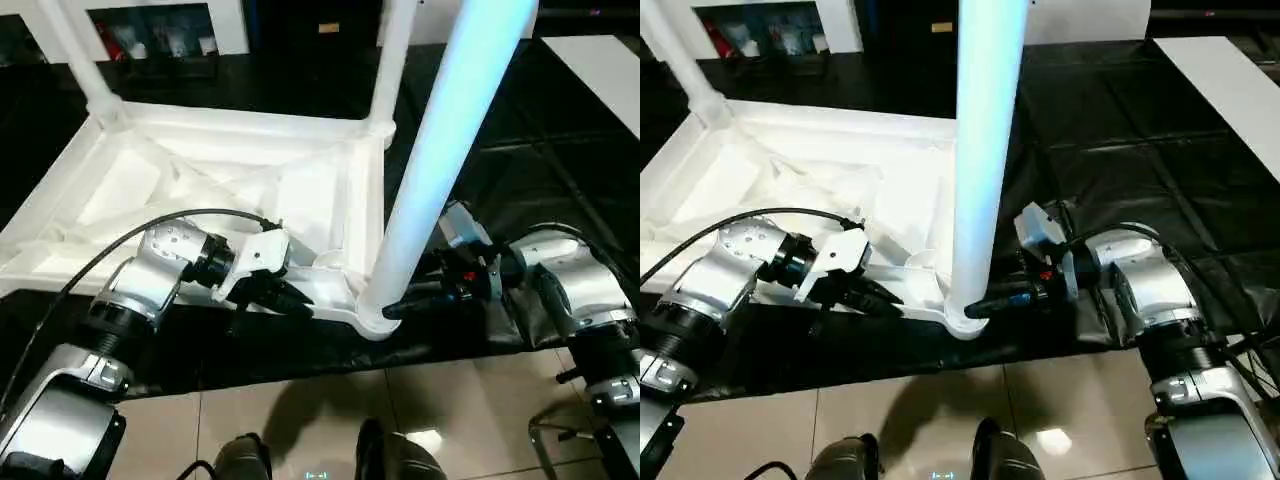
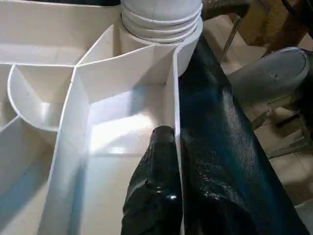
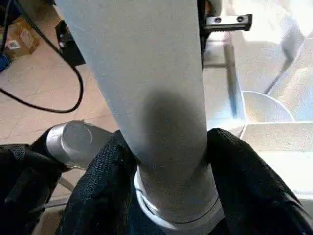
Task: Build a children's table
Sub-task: Rotate leg to tighten
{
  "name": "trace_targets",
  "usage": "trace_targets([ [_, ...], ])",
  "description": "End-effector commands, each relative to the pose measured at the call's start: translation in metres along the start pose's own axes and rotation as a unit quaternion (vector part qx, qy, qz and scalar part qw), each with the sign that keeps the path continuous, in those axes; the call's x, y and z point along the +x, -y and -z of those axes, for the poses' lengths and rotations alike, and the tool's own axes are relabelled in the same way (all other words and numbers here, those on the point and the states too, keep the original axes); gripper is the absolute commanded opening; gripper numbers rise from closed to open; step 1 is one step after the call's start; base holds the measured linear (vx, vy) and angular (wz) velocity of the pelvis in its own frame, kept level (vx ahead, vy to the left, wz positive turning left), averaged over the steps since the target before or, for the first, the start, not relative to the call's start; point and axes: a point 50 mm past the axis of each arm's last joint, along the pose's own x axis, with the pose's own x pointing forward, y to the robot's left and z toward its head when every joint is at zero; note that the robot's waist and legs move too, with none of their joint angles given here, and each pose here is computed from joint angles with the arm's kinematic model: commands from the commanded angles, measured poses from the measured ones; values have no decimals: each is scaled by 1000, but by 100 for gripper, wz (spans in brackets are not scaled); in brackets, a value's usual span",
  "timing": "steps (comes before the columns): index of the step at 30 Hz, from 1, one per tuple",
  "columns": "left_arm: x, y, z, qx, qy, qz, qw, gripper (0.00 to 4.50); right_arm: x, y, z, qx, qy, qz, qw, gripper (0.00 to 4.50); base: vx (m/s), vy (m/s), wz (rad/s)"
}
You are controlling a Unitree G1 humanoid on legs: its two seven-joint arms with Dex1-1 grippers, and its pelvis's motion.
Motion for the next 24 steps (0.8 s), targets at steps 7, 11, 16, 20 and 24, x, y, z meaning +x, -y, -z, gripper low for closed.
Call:
trace_targets([
  [7,6,-2,-4,3,10,9,1000,0,2,-4,1,15,3,-25,1000,199,0,0,0],
  [11,14,-11,-11,-23,45,-53,997,0,6,-8,4,53,48,8,997,198,0,0,0],
  [16,27,-16,-16,-65,62,-106,990,0,22,-18,4,71,99,60,991,198,0,0,0],
  [20,39,-16,-18,-78,65,-115,988,0,36,-23,7,73,107,104,986,198,0,0,0],
  [24,49,-23,-23,-100,63,-154,981,0,59,-18,7,71,97,189,975,198,0,0,0],
])
